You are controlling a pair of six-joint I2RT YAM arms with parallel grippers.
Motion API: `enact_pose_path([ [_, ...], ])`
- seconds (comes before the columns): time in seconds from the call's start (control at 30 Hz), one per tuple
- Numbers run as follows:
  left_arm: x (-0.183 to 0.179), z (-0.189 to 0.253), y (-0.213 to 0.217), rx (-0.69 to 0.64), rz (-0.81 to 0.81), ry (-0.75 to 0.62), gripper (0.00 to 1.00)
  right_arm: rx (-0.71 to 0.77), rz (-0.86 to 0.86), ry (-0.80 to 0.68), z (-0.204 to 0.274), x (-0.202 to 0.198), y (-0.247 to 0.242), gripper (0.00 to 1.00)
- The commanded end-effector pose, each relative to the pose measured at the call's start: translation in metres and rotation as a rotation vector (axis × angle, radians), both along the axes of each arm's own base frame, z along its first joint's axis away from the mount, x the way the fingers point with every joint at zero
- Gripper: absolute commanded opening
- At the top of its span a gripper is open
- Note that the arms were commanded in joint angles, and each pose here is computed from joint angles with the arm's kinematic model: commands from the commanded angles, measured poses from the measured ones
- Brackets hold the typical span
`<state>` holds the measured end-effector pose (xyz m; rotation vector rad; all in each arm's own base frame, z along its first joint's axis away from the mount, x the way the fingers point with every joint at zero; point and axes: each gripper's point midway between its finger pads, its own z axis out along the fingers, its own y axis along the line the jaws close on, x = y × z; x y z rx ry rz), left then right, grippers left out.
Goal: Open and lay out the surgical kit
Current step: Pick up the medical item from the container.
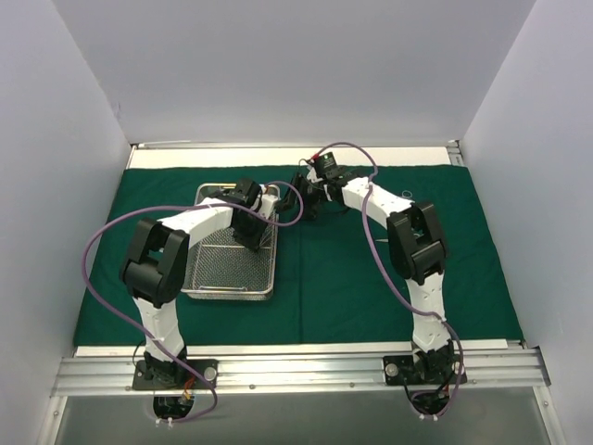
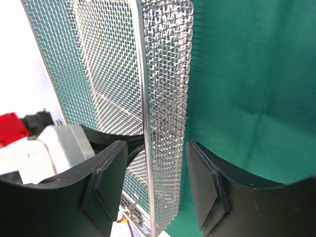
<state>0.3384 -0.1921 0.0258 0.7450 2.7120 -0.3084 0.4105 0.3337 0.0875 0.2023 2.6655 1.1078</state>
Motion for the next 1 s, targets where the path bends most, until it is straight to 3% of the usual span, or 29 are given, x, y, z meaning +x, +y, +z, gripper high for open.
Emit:
enact_pose_path([
  [0.0, 0.008, 0.017, -0.002, -0.046, 0.021, -0.05, 0.02, 0.043, -0.023, -0.026, 0.015, 0.01, 0.014, 0.51],
  [0.2, 0.008, 0.015, 0.0, -0.046, 0.03, -0.044, 0.02, 0.042, -0.012, 0.003, 0.0, 0.0, 0.024, 0.48],
  [0.5, 0.011, 0.018, 0.001, -0.05, 0.035, -0.054, 0.02, 0.007, -0.003, 0.049, -0.022, -0.002, 0.033, 0.35],
  [0.6, 0.013, 0.018, 0.002, -0.048, 0.038, -0.056, 0.02, 0.003, -0.008, 0.059, -0.025, -0.001, 0.035, 0.25],
  [0.73, 0.014, 0.018, 0.007, -0.043, 0.051, -0.054, 0.02, -0.024, -0.016, 0.04, -0.022, 0.004, 0.033, 0.01],
  [0.97, 0.002, 0.022, 0.026, -0.022, 0.107, -0.033, 0.02, -0.128, -0.042, 0.004, -0.023, 0.015, 0.016, 0.0],
])
